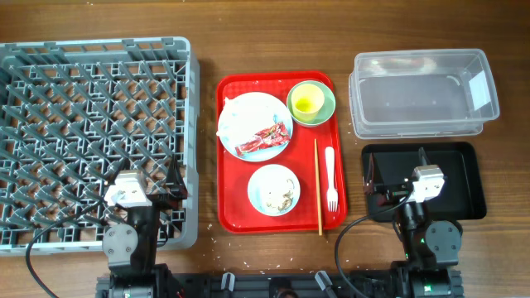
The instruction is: Sort waste into correct bins and load items into the dishwasher rack
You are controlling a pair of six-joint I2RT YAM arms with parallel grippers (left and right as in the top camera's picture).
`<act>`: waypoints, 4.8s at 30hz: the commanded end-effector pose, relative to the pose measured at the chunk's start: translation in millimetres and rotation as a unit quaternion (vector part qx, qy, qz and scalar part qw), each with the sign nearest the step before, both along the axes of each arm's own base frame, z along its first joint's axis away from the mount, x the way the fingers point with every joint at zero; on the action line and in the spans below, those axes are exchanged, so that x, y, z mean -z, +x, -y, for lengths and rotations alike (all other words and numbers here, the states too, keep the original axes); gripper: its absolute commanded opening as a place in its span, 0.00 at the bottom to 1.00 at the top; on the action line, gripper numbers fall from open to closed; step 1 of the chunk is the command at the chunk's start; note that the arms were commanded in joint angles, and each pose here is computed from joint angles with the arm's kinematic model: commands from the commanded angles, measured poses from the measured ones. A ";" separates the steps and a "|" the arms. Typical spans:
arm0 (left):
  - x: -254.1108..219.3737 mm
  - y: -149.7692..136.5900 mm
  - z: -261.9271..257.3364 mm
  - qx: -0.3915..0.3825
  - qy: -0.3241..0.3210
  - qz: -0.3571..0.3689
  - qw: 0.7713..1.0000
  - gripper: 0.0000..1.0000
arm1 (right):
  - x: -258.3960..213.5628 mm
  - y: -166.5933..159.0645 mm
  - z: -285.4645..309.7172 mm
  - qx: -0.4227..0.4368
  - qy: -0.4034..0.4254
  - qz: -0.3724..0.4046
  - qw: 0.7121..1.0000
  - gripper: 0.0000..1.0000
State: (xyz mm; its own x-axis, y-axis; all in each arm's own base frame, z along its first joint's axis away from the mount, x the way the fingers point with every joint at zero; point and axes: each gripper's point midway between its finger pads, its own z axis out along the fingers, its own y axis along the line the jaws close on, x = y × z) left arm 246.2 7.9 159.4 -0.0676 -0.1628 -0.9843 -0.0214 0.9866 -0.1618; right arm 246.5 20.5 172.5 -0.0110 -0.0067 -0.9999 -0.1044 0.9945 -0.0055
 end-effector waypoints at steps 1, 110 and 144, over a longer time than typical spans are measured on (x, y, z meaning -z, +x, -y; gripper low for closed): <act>2.8 -0.2 -4.4 -0.011 0.008 -0.002 1.000 1.00 | -0.8 0.1 0.9 0.002 -0.009 0.003 1.000 1.00; -1.0 -0.9 20.4 0.057 -0.054 0.003 0.997 1.00 | 85.9 135.4 -285.6 0.060 0.135 -0.479 0.865 0.69; -1.0 -0.9 20.5 0.058 -0.054 0.003 0.997 1.00 | 145.7 112.2 -247.6 0.211 0.175 -0.531 0.802 0.67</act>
State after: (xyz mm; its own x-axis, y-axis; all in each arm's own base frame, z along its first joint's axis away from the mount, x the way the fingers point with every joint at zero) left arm 245.3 -15.1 161.8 -0.0869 -0.2536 -0.9634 0.1045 0.9594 -0.2619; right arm 354.1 272.2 30.2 -0.7990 0.4979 -0.3372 0.4721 0.8667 0.1611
